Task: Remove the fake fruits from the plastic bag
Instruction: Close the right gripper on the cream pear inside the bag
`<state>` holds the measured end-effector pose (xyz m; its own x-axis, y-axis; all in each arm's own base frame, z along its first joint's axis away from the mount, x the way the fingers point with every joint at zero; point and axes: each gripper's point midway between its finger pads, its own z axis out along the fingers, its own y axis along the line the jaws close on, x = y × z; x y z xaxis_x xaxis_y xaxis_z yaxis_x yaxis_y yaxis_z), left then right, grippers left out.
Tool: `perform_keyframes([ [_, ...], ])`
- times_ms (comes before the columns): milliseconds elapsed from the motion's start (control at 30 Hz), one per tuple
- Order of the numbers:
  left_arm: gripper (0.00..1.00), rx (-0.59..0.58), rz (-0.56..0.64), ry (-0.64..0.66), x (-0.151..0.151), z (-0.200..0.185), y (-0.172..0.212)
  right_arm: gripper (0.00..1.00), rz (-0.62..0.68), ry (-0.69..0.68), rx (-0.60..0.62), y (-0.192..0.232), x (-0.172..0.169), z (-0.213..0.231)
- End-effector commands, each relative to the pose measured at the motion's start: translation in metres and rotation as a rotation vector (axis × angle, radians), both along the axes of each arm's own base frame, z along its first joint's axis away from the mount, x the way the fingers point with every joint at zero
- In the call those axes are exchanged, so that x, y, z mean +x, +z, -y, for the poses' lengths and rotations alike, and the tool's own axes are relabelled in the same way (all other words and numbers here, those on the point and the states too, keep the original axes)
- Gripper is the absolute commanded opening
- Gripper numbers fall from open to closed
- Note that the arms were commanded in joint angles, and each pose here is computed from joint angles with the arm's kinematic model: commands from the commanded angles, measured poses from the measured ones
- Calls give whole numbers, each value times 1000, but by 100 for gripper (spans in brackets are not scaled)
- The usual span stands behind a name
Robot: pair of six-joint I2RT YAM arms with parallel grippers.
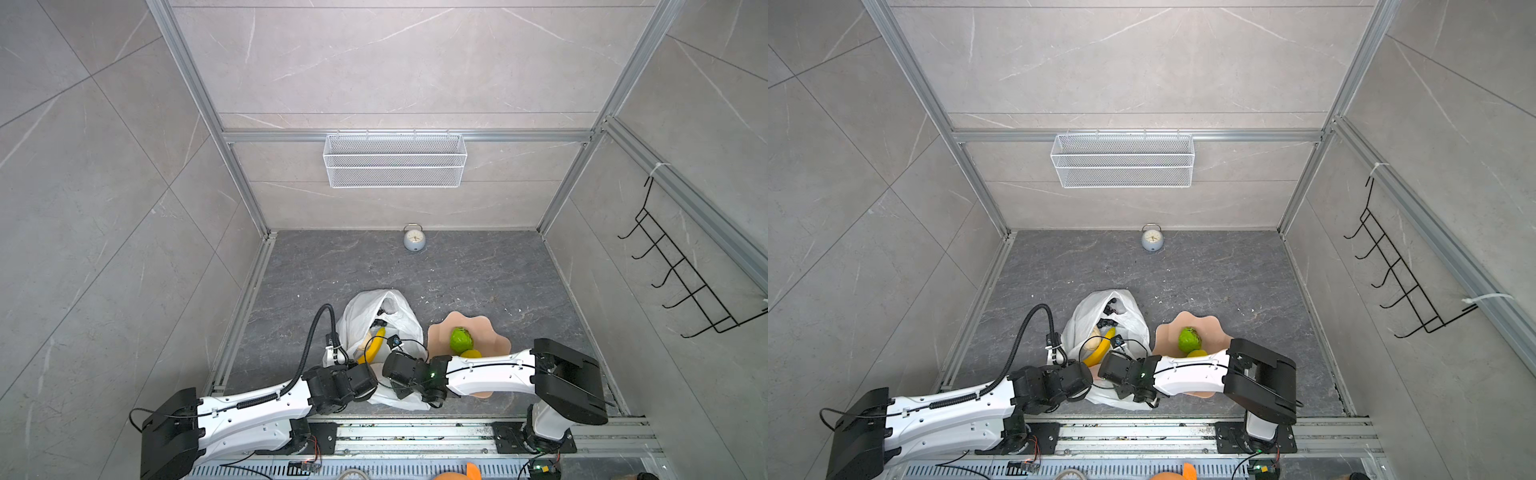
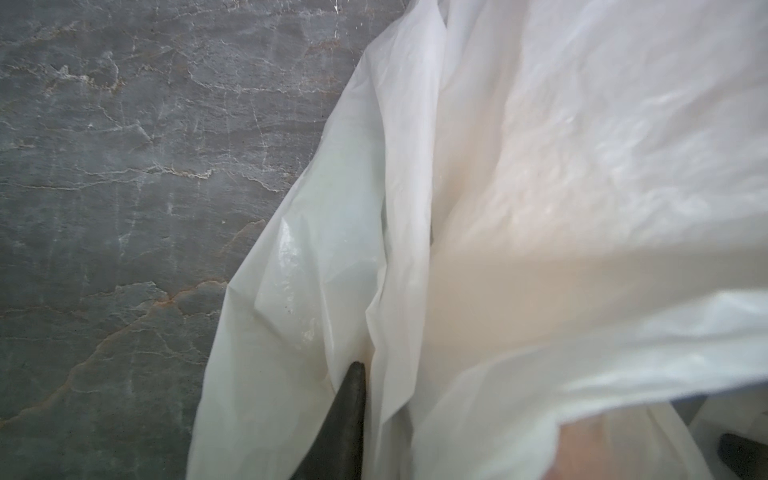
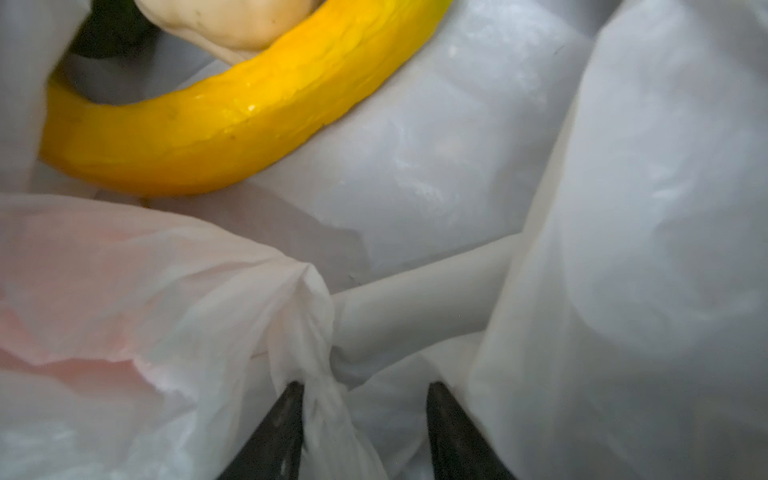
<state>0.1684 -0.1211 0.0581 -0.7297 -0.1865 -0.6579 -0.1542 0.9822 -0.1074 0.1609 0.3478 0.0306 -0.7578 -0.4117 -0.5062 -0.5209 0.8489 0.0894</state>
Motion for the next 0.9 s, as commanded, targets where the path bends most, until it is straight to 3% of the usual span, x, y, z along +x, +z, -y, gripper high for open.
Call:
perform_keyframes([
  [0,21,-18,-7,-1,2,7,-5,51,60,-16,36,34,18,2],
  [267,19,-46,8,-41,8,24,-6,51,-15,-78,294,93,44,-18],
  [533,15,-77,18,-45,4,18,-4,51,-122,-155,413,78,58,-41],
  [867,14,-54,51,-22,5,6,6,49,-189,-356,250,31,75,-42],
])
